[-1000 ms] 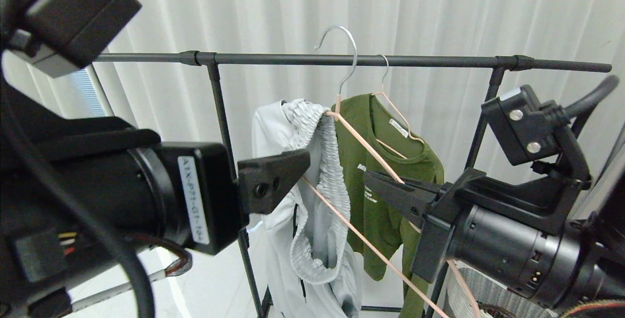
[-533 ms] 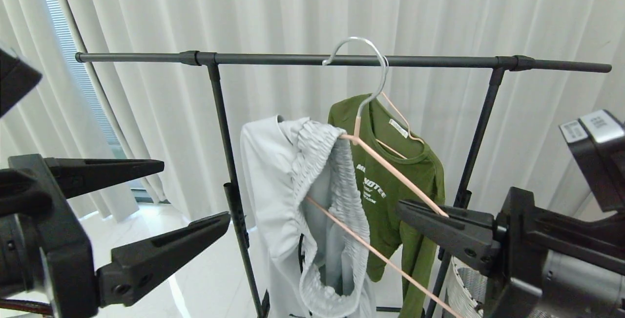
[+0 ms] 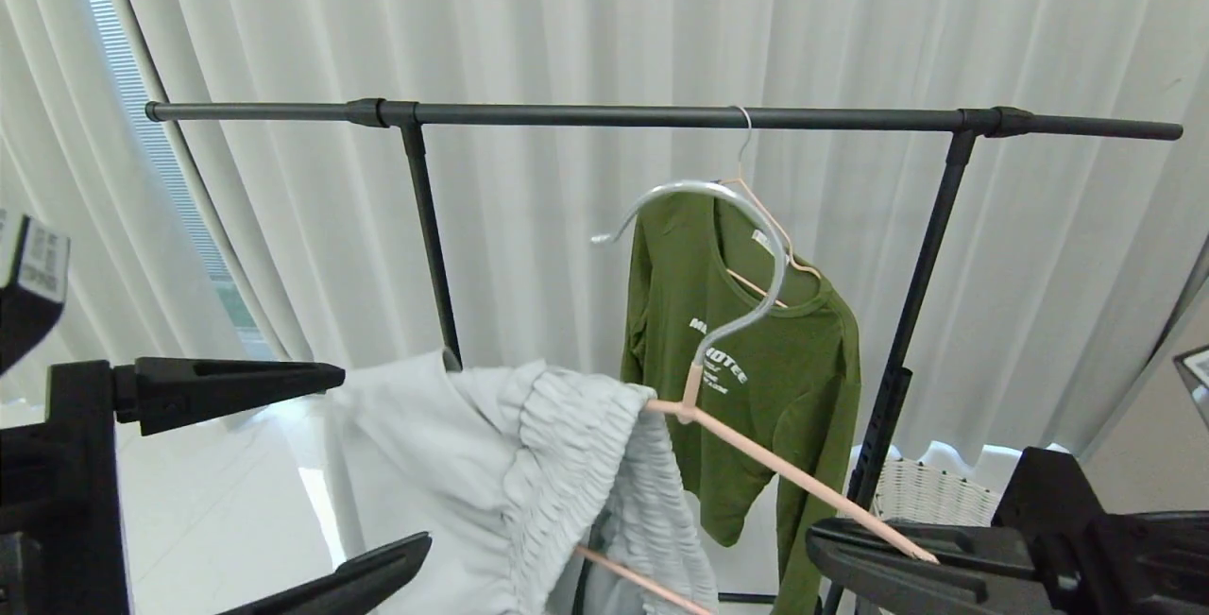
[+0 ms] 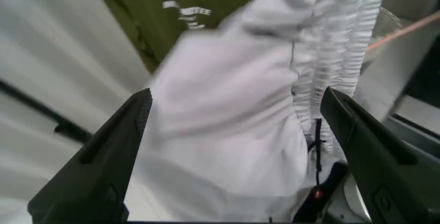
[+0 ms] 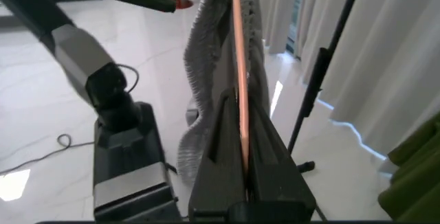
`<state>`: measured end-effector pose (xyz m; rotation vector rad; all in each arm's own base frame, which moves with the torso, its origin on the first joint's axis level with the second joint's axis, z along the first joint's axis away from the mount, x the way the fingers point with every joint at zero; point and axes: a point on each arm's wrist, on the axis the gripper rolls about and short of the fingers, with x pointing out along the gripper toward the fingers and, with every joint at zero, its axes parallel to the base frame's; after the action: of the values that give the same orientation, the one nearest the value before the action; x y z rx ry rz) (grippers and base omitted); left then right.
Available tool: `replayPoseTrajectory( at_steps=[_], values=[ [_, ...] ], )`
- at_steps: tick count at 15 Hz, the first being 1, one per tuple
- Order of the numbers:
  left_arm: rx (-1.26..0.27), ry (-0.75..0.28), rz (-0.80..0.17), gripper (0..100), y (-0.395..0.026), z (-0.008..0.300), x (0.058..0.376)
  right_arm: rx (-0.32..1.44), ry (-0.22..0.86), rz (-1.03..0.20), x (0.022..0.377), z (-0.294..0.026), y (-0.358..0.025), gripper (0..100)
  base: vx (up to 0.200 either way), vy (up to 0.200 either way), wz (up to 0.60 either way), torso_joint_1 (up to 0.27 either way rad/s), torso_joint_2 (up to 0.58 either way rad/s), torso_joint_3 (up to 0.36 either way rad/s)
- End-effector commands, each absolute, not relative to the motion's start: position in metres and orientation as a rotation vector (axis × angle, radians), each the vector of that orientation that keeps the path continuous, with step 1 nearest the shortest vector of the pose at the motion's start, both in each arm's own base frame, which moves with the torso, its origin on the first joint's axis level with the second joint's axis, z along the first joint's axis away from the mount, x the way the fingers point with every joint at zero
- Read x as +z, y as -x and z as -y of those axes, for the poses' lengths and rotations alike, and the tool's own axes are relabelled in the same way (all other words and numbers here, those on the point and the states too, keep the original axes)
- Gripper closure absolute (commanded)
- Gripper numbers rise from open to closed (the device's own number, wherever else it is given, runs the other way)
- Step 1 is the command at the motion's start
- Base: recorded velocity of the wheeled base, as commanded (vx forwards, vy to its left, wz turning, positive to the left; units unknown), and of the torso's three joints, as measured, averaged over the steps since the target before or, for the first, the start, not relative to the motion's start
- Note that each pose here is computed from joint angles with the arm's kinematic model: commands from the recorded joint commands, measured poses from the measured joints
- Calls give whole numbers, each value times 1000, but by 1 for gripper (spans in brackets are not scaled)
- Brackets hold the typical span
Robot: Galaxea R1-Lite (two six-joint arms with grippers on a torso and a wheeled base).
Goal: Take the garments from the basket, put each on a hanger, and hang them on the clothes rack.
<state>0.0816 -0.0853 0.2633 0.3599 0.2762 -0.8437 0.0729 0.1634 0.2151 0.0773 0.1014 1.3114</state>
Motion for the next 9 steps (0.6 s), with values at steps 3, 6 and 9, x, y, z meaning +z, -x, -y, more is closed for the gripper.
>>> replayPoseTrajectory(
  at_steps=[3, 6, 9],
  values=[
    [-960, -410, -264, 0, -81, 88, 257, 1392, -57, -149, 198, -149, -64, 100, 0, 0, 0, 0, 0, 0],
    [-1116, -440, -291, 0, -70, 97, 243, 1421, -51, -159, 196, -150, -60, 100, 0, 0, 0, 0, 0, 0],
    [-1163, -467, -342, 0, -75, 112, 235, 1463, -46, -168, 194, -153, -53, 100, 0, 0, 0, 0, 0, 0]
  ],
)
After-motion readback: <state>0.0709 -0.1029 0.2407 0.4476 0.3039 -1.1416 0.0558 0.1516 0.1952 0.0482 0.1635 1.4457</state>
